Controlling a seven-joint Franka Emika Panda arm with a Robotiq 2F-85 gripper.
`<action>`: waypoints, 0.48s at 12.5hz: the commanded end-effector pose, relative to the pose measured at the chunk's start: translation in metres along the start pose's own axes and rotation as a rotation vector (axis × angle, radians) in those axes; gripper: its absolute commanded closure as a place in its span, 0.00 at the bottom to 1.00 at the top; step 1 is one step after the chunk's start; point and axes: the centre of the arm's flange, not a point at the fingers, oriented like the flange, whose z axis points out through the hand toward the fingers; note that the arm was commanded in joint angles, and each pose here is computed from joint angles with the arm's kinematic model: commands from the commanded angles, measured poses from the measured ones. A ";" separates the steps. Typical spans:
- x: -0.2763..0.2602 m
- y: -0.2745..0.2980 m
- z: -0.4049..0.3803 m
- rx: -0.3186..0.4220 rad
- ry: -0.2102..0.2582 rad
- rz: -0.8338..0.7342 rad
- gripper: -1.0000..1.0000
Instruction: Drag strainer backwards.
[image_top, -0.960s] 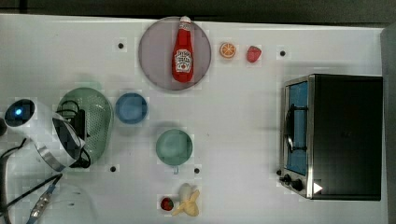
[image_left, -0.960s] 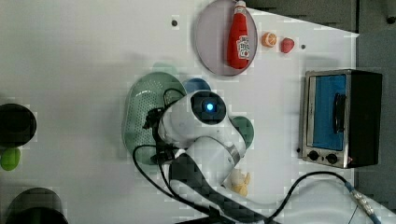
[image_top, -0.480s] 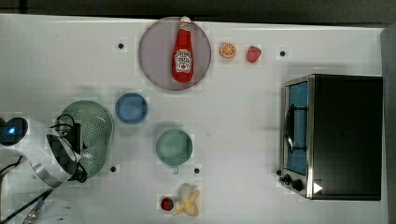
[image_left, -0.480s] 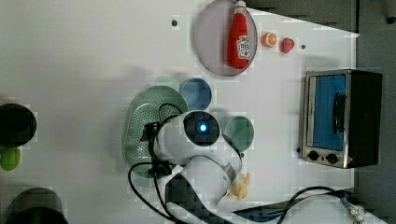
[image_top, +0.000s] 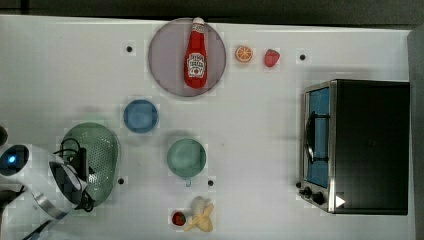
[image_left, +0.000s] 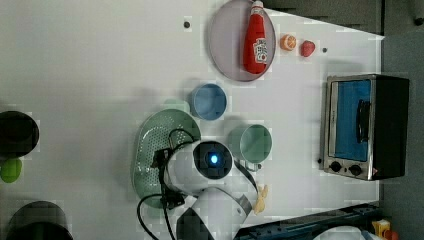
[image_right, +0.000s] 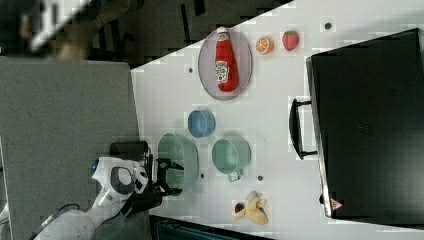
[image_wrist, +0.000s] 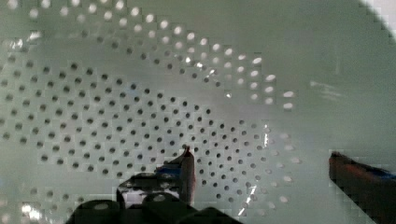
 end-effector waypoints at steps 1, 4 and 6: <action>-0.018 0.013 -0.019 0.057 -0.040 0.032 0.00; -0.018 0.022 -0.015 0.064 -0.036 0.022 0.00; -0.017 0.022 -0.015 0.079 -0.042 0.021 0.00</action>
